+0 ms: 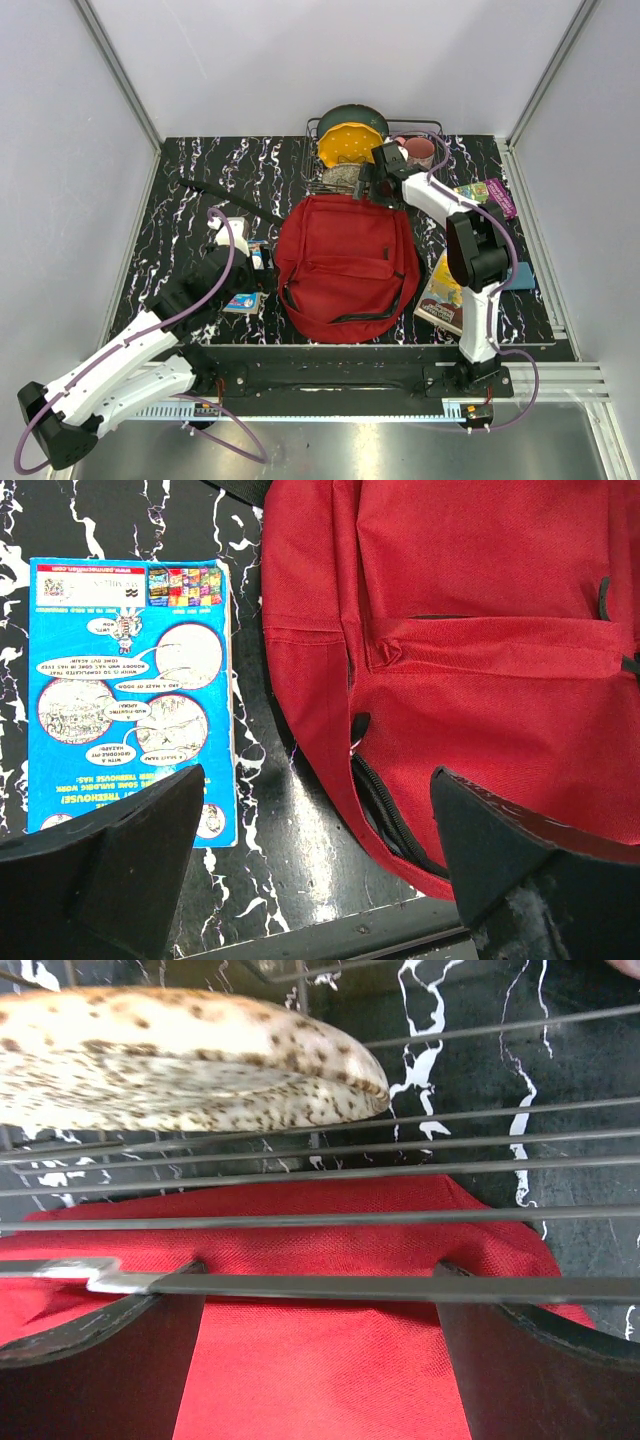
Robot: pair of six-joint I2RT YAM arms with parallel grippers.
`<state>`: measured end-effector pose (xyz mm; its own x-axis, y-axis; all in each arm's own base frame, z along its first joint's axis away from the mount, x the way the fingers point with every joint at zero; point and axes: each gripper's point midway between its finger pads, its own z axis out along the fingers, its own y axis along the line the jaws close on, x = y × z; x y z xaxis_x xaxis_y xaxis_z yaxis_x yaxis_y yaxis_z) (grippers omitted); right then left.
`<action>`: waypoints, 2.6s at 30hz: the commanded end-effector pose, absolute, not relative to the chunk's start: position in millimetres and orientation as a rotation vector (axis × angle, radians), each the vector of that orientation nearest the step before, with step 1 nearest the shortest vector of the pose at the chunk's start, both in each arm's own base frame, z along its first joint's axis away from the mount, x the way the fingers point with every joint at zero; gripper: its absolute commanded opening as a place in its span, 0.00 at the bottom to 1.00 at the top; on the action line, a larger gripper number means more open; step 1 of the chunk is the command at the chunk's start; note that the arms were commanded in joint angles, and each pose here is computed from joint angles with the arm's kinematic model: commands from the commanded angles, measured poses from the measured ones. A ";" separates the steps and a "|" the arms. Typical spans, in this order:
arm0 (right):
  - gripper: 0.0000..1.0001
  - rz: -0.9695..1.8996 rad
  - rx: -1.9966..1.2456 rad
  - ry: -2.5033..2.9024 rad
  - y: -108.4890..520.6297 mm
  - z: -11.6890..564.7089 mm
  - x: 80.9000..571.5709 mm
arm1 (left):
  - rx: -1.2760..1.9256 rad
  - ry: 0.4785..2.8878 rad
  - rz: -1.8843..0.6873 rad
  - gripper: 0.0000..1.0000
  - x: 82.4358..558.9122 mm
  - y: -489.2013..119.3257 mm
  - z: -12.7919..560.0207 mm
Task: Pack the student bag
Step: Move the student bag to the center of the board, then adjust the student bag at the center of the board.
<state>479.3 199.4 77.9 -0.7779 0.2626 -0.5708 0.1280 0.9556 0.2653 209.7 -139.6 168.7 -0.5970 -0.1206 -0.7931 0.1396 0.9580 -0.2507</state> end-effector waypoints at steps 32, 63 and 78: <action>1.00 0.242 0.204 2.411 166.8 71.6 554.9 | 0.010 2.191 -0.376 0.99 207.0 -140.5 171.3; 1.00 0.195 0.620 2.172 54.8 195.9 278.0 | 1.229 1.975 -0.830 0.99 192.1 -374.0 186.9; 1.00 0.308 0.819 2.270 58.5 144.9 214.5 | 1.311 2.074 -0.831 0.74 183.7 -395.6 135.6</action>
<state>221.0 50.8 145.0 -0.5640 0.5954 -0.5721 0.4704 0.8011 0.3700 180.3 -376.8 115.9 -0.4167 0.6260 -0.6591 0.9009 0.3810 -0.2077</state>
